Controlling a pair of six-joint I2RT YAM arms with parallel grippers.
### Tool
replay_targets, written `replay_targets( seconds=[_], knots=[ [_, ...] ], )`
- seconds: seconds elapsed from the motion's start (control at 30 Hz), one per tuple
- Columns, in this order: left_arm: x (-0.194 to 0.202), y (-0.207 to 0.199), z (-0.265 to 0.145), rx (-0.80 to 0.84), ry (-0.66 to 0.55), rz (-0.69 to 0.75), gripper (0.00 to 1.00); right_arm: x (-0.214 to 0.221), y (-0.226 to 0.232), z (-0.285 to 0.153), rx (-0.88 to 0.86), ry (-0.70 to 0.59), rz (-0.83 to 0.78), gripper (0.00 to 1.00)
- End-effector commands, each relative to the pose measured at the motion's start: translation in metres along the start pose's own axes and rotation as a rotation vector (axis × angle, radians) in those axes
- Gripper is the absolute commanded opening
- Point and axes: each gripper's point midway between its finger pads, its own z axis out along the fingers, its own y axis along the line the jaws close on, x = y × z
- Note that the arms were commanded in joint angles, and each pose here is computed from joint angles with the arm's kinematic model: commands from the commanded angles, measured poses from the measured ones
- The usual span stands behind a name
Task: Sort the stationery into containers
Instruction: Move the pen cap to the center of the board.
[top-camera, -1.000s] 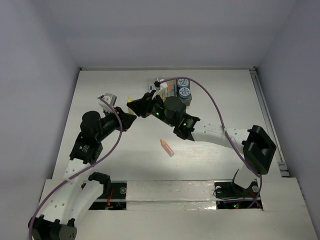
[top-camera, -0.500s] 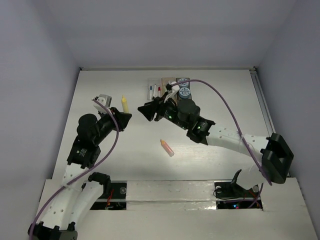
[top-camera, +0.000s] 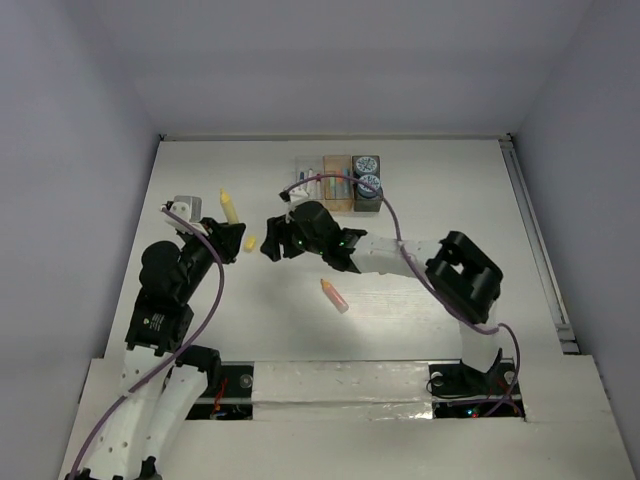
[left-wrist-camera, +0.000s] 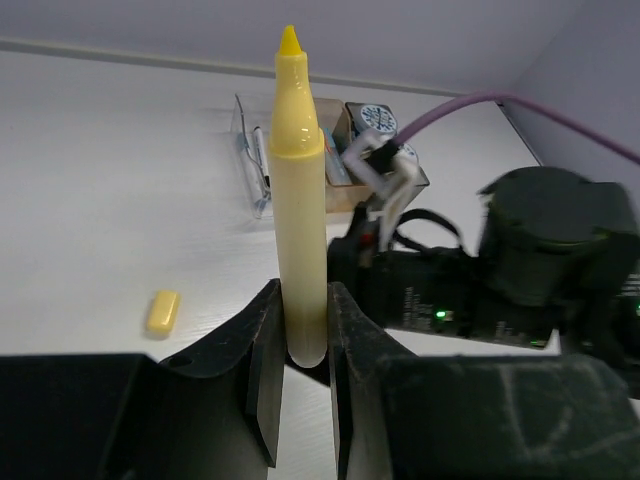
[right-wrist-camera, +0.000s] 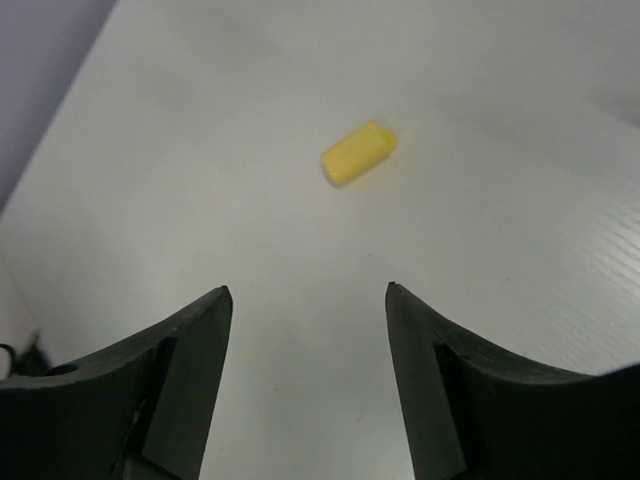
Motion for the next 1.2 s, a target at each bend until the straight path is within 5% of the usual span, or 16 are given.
replay_targets(
  seconds=[0.0,0.13,0.57,1.17],
  knots=[
    [-0.028,-0.005,-0.005,0.001,-0.083,0.021,0.0,-0.008,0.013,0.019,-0.038,0.034,-0.005,0.7],
    [-0.028,-0.006,-0.007,0.004,-0.083,0.021,0.0,0.011,-0.004,0.062,0.032,0.089,-0.01,0.88],
    [-0.029,-0.009,-0.008,0.014,-0.089,0.021,0.0,0.068,-0.023,0.124,0.191,0.194,-0.11,0.88],
    [-0.028,-0.008,-0.007,0.011,-0.084,0.02,0.0,0.082,-0.07,0.114,0.364,0.208,-0.252,0.33]
  ],
)
